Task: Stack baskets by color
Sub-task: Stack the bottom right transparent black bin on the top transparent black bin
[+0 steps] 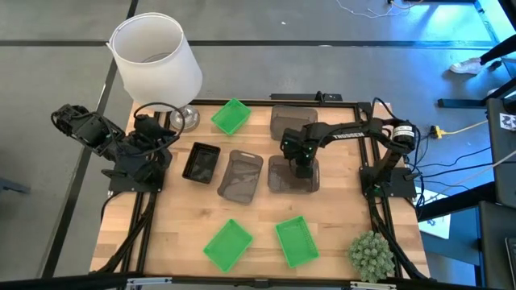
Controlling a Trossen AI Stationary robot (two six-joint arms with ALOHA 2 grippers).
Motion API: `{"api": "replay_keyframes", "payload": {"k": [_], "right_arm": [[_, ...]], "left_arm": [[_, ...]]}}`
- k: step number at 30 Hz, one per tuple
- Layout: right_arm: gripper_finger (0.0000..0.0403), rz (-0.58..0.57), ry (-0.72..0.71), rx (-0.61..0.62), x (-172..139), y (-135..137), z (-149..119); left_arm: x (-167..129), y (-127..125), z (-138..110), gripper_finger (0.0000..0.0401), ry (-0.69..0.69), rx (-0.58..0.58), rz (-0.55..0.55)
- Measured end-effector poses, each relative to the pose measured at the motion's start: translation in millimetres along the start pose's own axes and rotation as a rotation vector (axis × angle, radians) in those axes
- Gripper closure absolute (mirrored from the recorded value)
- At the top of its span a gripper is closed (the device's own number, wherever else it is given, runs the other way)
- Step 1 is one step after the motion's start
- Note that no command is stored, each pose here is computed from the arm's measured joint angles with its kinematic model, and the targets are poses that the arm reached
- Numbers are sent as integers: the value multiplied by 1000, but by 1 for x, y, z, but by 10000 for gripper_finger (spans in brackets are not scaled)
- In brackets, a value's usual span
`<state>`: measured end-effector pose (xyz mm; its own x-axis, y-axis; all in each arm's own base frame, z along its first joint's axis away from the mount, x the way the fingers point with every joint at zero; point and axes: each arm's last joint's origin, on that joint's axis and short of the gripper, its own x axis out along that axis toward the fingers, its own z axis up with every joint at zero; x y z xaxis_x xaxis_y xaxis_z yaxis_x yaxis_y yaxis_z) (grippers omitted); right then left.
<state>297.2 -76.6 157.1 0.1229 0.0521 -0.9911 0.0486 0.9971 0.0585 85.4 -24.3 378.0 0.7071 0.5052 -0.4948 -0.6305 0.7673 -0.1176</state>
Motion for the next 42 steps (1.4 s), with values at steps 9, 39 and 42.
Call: {"api": "replay_keyframes", "payload": {"k": [9,39,42], "right_arm": [[400,56,-61,-2,-45,-1,25],[403,-241,-102,22,-121,-169,10],[403,-224,-78,32,-111,-175,9]], "left_arm": [[0,0,0,319,0,2,0],[0,1,1,319,-29,-8,18],[0,1,1,319,-31,-14,20]]}}
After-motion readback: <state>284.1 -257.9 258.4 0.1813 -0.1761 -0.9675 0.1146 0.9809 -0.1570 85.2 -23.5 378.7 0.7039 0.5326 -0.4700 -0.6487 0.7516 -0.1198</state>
